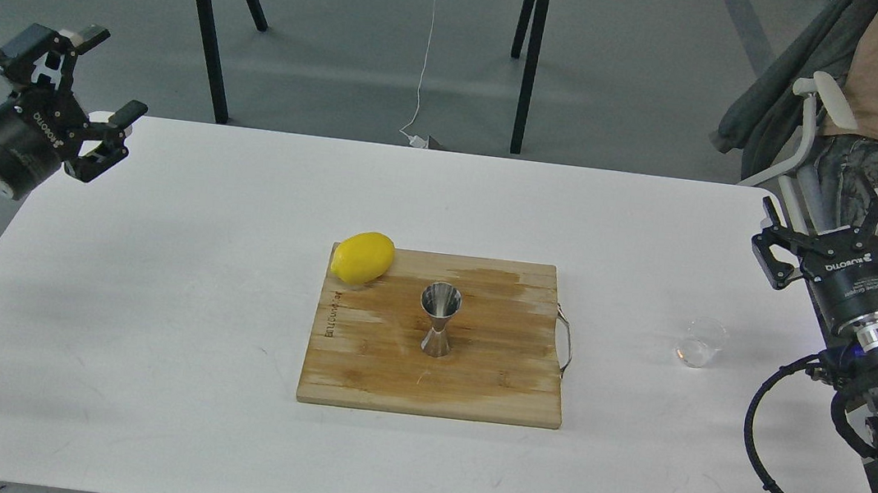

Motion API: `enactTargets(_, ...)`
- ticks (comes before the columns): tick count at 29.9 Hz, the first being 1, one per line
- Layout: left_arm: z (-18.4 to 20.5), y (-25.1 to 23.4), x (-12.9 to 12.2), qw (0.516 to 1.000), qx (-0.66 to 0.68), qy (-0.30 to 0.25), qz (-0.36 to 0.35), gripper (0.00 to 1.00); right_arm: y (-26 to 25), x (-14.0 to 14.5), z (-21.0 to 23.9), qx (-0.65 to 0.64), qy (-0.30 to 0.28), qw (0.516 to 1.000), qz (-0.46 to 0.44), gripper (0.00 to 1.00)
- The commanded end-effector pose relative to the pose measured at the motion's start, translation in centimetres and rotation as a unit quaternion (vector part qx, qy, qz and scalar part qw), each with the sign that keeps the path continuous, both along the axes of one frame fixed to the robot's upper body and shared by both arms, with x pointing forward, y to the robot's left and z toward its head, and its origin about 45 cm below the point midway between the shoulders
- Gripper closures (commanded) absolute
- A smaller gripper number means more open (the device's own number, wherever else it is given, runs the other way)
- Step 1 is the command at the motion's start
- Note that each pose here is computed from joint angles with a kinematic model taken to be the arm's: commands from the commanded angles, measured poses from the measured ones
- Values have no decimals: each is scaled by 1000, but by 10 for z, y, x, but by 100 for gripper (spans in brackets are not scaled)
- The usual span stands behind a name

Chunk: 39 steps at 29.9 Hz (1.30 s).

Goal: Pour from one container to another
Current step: 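Withdraw the left gripper away from the jigger, then lower the right gripper and grasp the small clear glass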

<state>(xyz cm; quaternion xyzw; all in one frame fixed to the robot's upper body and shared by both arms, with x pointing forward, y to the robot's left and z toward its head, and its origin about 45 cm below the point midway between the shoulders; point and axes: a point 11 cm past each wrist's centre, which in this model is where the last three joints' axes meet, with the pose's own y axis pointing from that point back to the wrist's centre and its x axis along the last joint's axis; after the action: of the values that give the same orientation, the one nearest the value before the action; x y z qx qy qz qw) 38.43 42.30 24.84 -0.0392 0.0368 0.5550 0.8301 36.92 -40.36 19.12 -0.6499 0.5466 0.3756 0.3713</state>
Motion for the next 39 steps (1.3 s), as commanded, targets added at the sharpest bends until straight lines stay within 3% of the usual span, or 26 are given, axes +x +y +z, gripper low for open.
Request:
enactTargets(1,-7,-2,-2,1000,-4,7,0,3,-11,-17,5,28,1,1000,-3,2)
enactTargets(5,-14,-2,-6,1000,-6,16,1,3,-5,-40,19,68,-8,998,12,2)
enactTargets(14,-18,-7,-6,1000,-10,18,-2,3,1,-63,4,100,198,974,-46,2)
enactTargets(21,-30,-7,-10,999,-14,30,2,3,9,-73,-23,119,303,944,-56,2)
enactTargets(39,-37,-6,-13,999,-15,37,5,2,28,-87,-85,131,400,907,-20,2)
